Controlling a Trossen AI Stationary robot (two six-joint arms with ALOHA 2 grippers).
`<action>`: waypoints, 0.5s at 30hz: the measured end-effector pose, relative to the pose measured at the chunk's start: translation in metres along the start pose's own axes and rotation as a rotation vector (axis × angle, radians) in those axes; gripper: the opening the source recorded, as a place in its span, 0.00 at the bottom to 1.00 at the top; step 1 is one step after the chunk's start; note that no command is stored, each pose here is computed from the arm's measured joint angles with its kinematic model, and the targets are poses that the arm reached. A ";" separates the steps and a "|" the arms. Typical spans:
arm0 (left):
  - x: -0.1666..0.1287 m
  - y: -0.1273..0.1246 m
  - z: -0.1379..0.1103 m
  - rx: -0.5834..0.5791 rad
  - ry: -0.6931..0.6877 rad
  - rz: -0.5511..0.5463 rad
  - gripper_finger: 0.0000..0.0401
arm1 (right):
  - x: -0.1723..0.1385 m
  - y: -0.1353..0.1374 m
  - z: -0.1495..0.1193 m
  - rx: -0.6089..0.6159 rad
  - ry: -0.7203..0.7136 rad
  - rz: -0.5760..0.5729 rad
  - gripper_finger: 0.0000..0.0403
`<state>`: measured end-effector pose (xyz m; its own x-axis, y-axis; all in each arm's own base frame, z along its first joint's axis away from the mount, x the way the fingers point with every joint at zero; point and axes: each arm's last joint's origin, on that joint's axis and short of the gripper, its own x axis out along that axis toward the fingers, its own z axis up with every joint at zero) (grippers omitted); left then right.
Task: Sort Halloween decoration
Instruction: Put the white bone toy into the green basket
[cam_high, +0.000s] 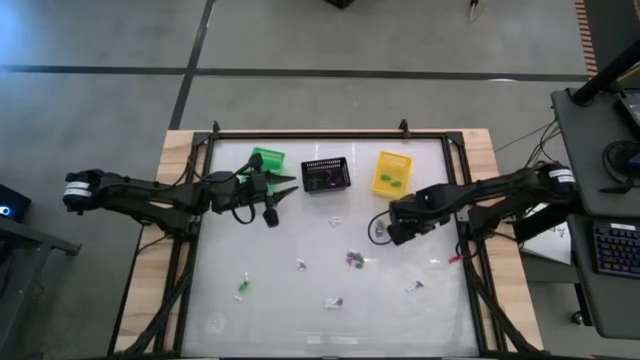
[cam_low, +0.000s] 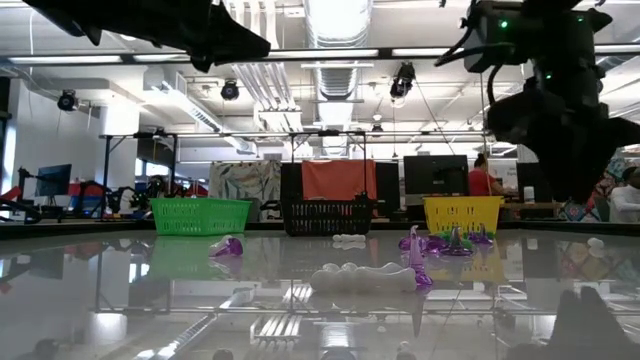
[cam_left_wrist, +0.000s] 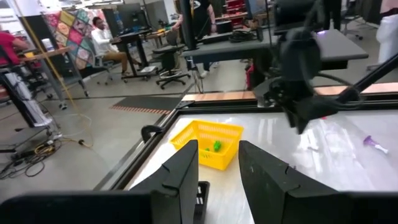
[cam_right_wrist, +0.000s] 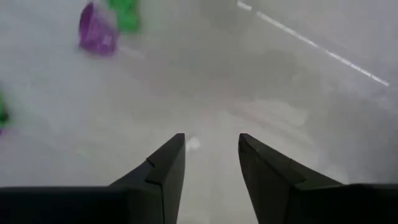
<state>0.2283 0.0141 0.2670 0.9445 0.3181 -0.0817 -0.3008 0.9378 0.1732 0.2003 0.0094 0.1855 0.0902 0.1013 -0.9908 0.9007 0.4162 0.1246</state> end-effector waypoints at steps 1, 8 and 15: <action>0.000 0.000 0.000 0.000 0.002 0.010 0.24 | 0.001 0.002 -0.002 0.005 0.011 0.004 0.36; 0.000 0.002 -0.001 0.019 0.012 0.062 0.24 | 0.012 0.014 -0.015 0.042 0.028 -0.008 0.37; 0.000 0.002 -0.001 0.030 0.012 0.063 0.24 | 0.025 0.019 -0.019 0.056 0.042 -0.057 0.37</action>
<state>0.2276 0.0166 0.2666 0.9223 0.3777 -0.0816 -0.3549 0.9115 0.2080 0.2113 0.0364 0.1645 0.0217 0.1174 -0.9928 0.9265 0.3708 0.0641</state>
